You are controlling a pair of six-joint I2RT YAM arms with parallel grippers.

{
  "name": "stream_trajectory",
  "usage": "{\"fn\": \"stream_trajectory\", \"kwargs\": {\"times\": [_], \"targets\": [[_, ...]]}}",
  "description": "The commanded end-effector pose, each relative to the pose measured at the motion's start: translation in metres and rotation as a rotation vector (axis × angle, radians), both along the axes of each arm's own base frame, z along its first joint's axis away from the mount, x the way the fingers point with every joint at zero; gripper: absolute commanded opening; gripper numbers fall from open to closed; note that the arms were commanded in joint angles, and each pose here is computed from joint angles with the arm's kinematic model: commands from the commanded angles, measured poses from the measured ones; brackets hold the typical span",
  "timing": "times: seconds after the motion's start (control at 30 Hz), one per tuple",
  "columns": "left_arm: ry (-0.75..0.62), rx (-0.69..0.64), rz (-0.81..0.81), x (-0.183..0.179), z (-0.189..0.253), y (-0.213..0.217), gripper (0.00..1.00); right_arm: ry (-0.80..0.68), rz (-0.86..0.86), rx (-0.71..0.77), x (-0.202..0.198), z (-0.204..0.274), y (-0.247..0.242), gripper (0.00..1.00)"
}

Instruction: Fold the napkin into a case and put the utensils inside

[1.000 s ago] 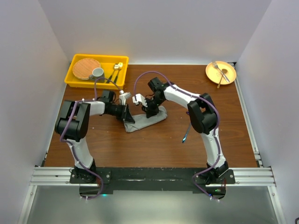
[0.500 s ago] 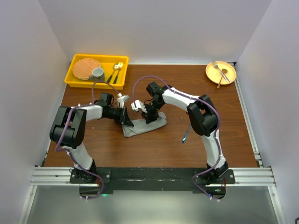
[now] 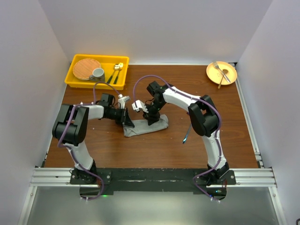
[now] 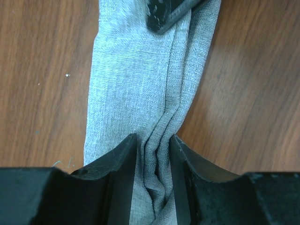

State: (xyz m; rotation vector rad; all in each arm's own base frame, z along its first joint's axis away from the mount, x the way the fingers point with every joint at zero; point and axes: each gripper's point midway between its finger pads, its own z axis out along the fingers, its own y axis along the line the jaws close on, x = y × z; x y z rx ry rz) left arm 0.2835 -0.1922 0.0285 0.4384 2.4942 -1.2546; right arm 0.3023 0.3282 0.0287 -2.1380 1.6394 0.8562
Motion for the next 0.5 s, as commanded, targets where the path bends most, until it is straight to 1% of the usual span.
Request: {"fn": "stream_trajectory", "kwargs": {"times": [0.0,0.2,0.27,0.33,0.4,0.47], "targets": [[0.017,0.036,0.023,0.012,-0.02,0.005,0.0,-0.022,-0.009,0.044,0.005,0.041,0.007,0.4],[0.049,0.06,0.028,0.012,-0.032,0.007,0.0,-0.046,-0.074,0.084,0.009,0.071,0.012,0.42],[0.061,0.061,0.028,0.011,-0.034,0.008,0.0,-0.019,-0.125,0.081,0.007,0.074,0.011,0.42],[0.061,0.06,0.029,0.011,-0.033,0.008,0.0,-0.037,-0.173,0.09,0.011,0.083,0.012,0.41],[0.067,0.056,0.033,0.01,-0.032,0.007,0.0,-0.023,-0.247,0.081,0.011,0.084,0.009,0.35],[0.071,0.049,0.038,0.01,-0.029,0.006,0.0,0.017,-0.3,0.068,0.005,0.084,0.006,0.23]]}}
